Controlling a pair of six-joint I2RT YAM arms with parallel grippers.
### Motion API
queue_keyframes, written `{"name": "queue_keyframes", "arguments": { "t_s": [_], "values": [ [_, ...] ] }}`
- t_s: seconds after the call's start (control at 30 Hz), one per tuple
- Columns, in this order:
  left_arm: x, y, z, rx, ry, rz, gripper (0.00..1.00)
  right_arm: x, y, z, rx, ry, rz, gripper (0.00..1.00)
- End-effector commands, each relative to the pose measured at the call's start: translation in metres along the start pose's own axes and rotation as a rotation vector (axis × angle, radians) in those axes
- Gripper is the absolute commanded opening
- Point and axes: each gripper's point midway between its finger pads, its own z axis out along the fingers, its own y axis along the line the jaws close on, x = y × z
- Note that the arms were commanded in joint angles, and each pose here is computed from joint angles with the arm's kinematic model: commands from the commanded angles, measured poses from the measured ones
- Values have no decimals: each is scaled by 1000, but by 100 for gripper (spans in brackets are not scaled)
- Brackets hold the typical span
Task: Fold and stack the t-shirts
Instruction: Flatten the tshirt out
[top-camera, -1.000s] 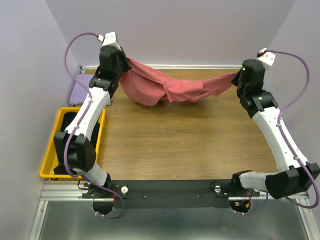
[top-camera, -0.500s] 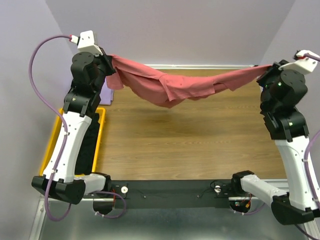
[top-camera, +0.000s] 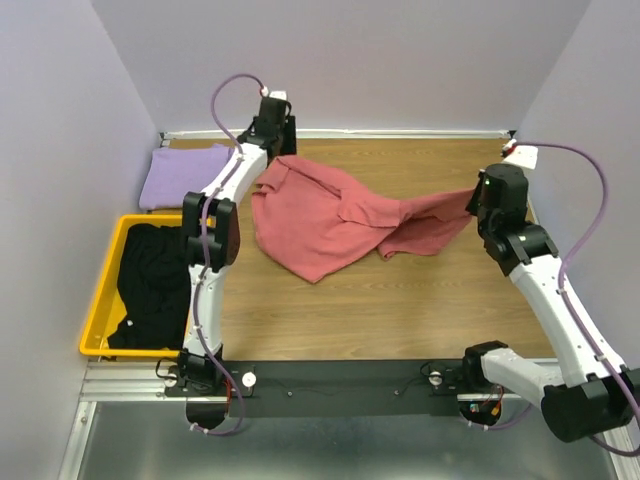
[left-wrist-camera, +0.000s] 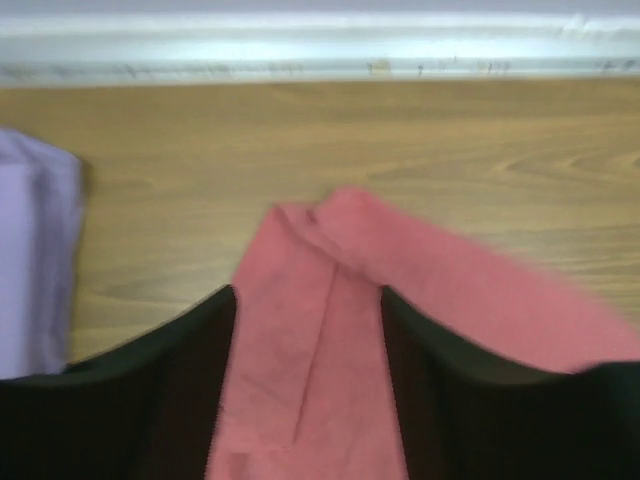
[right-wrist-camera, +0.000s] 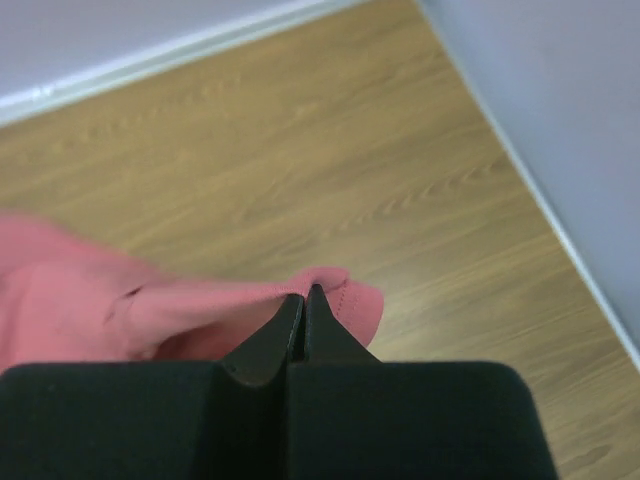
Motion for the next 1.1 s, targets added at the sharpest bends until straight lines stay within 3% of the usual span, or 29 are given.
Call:
{"name": "queue_keyframes", "arguments": {
  "t_s": [0.0, 0.13, 0.23, 0.27, 0.3, 0.37, 0.5, 0.57, 0.83, 1.07],
  "values": [
    [-37, -26, -20, 46, -87, -21, 74, 29, 19, 7, -93, 83, 33, 1],
    [-29, -26, -58, 5, -89, -66, 76, 47, 30, 13, -131, 143, 30, 1],
    [11, -26, -96, 17, -45, -91, 76, 58, 38, 15, -170, 183, 23, 1],
    [54, -20, -98, 4, 24, -80, 76, 61, 39, 16, -174, 192, 18, 1],
    [52, -21, -122, 22, -1, -92, 76, 63, 41, 16, -184, 200, 18, 1],
    [83, -31, -142, 44, 42, -107, 76, 71, 43, 14, -203, 219, 16, 1],
    [172, -35, -178, 98, 185, -184, 76, 82, 46, 10, -234, 247, 22, 1],
    [187, -46, -196, 147, 199, -224, 76, 90, 47, 8, -252, 266, 15, 1],
    [248, -53, -198, 122, 295, -383, 77, 103, 50, 0, -294, 295, 22, 1],
    [276, -66, -182, 83, 349, -365, 75, 107, 50, -6, -317, 301, 30, 1]
  ]
}}
